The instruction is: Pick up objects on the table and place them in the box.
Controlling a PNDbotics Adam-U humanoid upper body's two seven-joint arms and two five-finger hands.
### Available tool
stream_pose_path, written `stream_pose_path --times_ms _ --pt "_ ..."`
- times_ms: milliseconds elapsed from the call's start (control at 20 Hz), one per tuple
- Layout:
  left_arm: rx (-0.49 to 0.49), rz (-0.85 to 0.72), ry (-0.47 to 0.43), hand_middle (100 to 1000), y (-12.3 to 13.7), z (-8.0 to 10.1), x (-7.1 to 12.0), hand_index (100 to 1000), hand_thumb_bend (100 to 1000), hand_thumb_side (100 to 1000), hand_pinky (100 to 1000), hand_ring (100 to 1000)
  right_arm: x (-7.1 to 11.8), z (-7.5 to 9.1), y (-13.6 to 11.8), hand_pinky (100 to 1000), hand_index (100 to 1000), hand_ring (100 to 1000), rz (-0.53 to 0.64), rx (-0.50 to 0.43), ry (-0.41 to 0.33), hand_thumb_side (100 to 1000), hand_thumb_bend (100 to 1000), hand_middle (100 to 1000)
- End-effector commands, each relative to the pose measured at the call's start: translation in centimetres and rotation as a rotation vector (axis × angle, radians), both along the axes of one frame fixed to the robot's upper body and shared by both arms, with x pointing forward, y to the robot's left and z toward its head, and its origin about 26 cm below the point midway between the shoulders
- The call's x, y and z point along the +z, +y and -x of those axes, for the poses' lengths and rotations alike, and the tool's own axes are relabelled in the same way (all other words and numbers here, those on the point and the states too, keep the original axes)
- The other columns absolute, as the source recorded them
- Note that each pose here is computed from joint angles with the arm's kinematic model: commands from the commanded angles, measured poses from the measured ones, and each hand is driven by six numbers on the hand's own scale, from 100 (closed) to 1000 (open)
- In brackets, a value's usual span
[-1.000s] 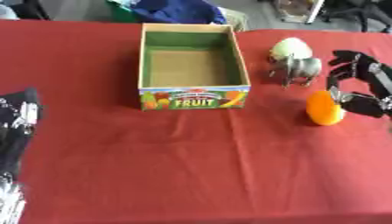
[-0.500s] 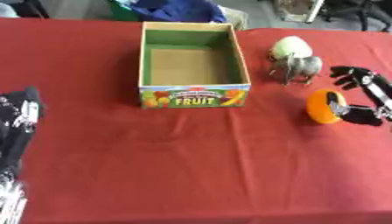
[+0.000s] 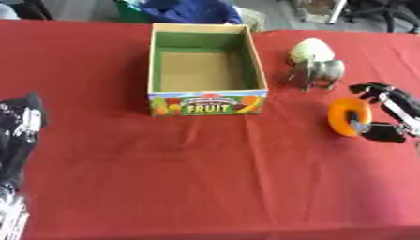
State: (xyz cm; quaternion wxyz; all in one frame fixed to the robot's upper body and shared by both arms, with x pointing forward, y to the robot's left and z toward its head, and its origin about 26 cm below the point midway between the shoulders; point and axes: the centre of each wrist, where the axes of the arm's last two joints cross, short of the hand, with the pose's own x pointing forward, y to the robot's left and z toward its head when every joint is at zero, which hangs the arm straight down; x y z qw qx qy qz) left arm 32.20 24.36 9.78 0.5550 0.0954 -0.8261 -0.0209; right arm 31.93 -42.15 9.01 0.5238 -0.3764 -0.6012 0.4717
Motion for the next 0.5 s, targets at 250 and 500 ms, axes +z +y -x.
stream_pose_path --times_ms 250,500 --pt "0.007 -0.022 -0.019 548 0.62 -0.02 0.59 624 303 515 602 591 1.14 -0.25 -0.16 770 931 820 0.180 0.009 0.076 372 251 843" --pt "0.007 -0.021 -0.018 548 0.60 -0.02 0.57 624 303 516 602 591 1.42 -0.35 0.21 751 736 768 0.253 0.006 0.100 413 145 734"
